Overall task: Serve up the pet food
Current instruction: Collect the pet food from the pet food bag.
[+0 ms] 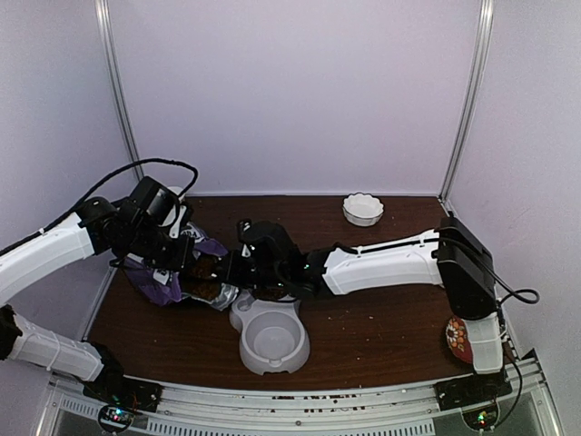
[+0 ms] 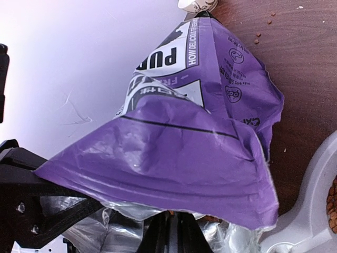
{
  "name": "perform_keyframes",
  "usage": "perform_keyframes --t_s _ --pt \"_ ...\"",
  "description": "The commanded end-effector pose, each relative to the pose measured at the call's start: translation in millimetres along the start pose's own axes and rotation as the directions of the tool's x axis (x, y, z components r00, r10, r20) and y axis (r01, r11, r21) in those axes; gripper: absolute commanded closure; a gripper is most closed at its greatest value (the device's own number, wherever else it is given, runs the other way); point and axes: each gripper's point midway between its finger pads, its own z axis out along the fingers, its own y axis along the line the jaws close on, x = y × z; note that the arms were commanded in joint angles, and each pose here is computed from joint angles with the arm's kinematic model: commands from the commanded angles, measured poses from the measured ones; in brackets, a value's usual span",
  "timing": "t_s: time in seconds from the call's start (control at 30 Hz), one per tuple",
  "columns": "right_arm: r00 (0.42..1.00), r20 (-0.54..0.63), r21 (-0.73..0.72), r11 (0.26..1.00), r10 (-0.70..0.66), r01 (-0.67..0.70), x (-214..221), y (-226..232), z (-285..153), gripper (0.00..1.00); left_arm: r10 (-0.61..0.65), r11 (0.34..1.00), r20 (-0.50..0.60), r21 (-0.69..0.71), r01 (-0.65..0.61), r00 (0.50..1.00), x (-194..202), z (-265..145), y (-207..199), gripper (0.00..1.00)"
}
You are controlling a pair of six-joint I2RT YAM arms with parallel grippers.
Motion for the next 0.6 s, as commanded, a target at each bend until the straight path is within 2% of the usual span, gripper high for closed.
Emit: perform_keyframes --t_s 0.0,0.3,0.57 --pt "0.995 0.1 -0.07 0.997 0.019 -0.012 -33 32 -23 1.0 0.004 0.997 0.083 0.072 -0.01 0.997 -16 -15 -16 1.0" --pt "0.994 0.111 -0.051 0.999 0.02 -0.014 -37 31 -35 1.0 0.006 0.998 0.086 0.067 -0.012 0.996 -17 -16 -15 1.0" --pt "0.997 0.049 0.125 0.991 -0.062 0.055 -17 3 -40 1.0 0.01 0.999 0.084 0.043 -0.013 0.996 -16 -14 -11 1.0"
